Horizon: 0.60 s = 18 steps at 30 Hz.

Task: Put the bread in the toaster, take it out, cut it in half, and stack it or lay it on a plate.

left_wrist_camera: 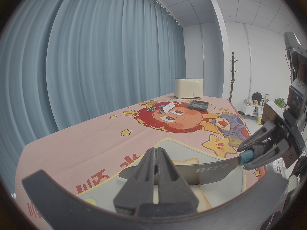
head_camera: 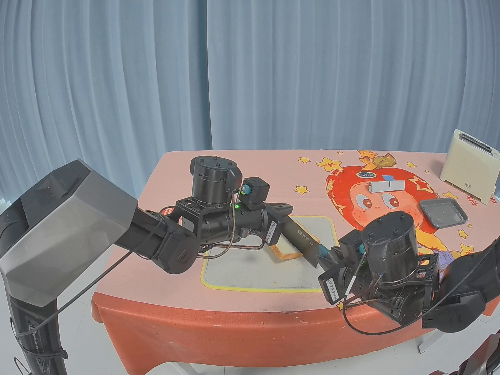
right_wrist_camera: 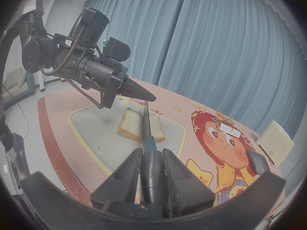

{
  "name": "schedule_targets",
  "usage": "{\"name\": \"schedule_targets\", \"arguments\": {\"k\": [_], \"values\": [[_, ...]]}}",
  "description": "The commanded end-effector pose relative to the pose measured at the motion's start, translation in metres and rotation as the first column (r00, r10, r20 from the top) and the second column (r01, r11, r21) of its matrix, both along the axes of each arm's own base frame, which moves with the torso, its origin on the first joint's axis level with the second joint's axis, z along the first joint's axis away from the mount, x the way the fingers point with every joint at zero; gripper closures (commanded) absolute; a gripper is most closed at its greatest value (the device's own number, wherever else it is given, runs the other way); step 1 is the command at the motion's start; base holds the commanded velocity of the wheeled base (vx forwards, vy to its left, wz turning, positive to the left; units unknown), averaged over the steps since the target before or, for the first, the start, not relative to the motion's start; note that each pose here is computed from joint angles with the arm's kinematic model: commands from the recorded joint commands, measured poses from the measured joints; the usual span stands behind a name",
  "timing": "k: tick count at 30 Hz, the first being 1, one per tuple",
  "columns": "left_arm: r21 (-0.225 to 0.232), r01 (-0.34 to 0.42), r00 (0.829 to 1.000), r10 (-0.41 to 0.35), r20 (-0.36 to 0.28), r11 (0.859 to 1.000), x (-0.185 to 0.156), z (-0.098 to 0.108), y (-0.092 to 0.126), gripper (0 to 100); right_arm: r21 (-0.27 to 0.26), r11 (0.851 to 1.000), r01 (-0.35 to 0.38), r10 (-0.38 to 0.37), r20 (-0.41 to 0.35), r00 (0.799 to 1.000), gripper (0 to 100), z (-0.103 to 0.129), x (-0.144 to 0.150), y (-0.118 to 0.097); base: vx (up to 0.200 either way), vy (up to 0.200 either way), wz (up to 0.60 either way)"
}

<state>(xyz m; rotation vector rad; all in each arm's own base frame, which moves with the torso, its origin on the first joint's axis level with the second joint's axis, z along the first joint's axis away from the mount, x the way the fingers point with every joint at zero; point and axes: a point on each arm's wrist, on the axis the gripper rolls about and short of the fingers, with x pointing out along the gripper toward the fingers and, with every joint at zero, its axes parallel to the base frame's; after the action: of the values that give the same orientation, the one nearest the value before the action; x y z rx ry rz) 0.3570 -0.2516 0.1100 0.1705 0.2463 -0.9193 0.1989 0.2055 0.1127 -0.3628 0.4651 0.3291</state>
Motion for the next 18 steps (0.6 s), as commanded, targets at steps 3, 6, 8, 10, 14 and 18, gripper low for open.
{"name": "schedule_targets", "arguments": {"k": [3, 6, 8, 10, 14, 18], "values": [[0.005, -0.003, 1.0, 0.003, -0.007, 1.0, -0.0013, -0.004, 0.0025, 100, 0.011, 1.0, -0.002, 0.002, 0.009, 1.0, 100, 0.0033, -0.0004, 0.0001, 0.0, 0.0, 0.0], [0.006, -0.003, 1.0, 0.003, -0.009, 1.0, -0.0013, -0.005, 0.0025, 100, 0.006, 1.0, 0.001, -0.001, 0.005, 1.0, 100, 0.0015, 0.0007, 0.0, 0.0, 0.0, 0.0], [0.0, 0.0, 1.0, 0.0, -0.002, 1.0, -0.0013, -0.002, 0.0017, 100, 0.004, 1.0, 0.003, -0.003, 0.003, 1.0, 100, 0.0006, 0.0015, 0.0003, 0.0, 0.0, 0.0], [-0.001, 0.002, 1.0, -0.002, 0.001, 1.0, -0.0016, 0.0, 0.0011, 100, 0.003, 1.0, 0.002, -0.002, 0.001, 1.0, 100, 0.0001, 0.0016, 0.0004, 0.0, 0.0, 0.0], [0.005, 0.003, 1.0, -0.003, -0.008, 1.0, -0.0026, -0.0028, 0.0002, 100, 0.002, 1.0, 0.003, -0.003, 0.001, 1.0, 100, -0.0002, 0.0015, 0.0002, 0.0, 0.0, 0.0], [0.01, -0.002, 1.0, 0.002, -0.016, 1.0, -0.0016, -0.0067, 0.0019, 100, 0.008, 1.0, -0.002, 0.002, 0.007, 1.0, 100, 0.0023, 0.0001, 0.0007, 0.0, 0.0, 0.0]]}}
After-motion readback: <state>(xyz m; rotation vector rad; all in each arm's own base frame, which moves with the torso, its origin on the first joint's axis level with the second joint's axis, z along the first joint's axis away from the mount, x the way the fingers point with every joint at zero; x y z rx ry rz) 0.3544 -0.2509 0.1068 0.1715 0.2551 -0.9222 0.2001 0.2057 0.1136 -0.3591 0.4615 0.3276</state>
